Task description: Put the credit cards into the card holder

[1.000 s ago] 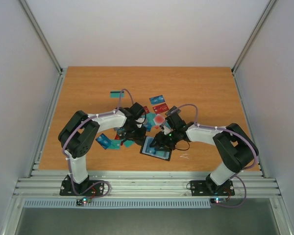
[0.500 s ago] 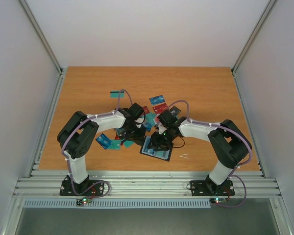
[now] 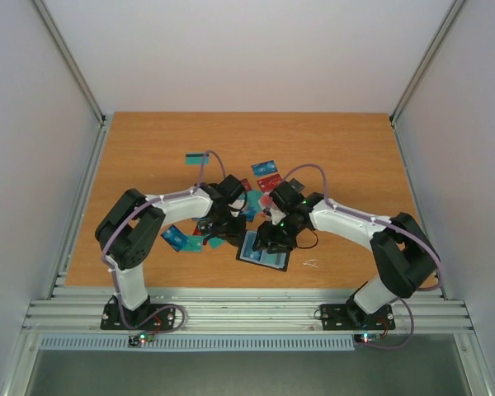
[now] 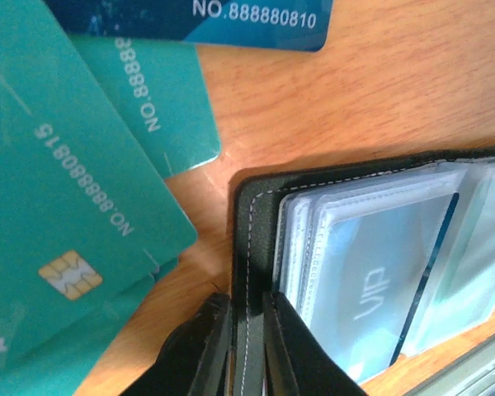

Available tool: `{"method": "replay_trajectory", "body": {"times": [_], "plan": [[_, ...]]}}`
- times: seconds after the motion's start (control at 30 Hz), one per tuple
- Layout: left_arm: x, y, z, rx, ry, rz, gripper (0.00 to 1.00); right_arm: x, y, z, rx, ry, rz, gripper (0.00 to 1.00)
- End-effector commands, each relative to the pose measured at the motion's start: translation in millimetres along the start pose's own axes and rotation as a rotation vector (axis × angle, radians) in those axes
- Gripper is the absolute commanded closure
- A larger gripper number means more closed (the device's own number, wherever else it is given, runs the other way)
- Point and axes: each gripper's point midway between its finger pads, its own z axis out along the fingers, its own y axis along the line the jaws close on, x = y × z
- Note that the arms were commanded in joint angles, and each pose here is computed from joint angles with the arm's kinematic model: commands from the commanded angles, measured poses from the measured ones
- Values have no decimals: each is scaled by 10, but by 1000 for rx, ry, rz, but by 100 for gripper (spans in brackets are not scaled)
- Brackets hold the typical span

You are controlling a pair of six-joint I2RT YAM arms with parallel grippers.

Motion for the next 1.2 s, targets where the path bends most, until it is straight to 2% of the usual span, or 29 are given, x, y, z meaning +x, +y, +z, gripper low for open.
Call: {"method": "replay_trajectory", "body": {"times": [0.0, 0.2, 0.37, 0.53, 0.9, 1.07, 1.17], "plan": [[-23, -135, -259, -2, -38, 35, 82, 46, 51, -267, 18, -53, -39, 45], [-15, -152, -587, -48, -99, 72, 61, 131, -176, -447, 32, -92, 13, 43], [50, -51, -669, -102, -105, 95, 55, 187, -385, -494, 51, -112, 63, 43], [94, 64, -595, -140, -92, 102, 54, 243, -574, -530, 63, -129, 118, 40], [78, 57, -220, -107, -35, 93, 66, 244, -770, -470, 20, -134, 197, 33], [82, 31, -106, -98, -17, 97, 78, 187, -803, -413, -40, -135, 224, 31], [76, 35, -73, -99, -14, 96, 88, 141, -784, -348, -67, -121, 228, 31]]}}
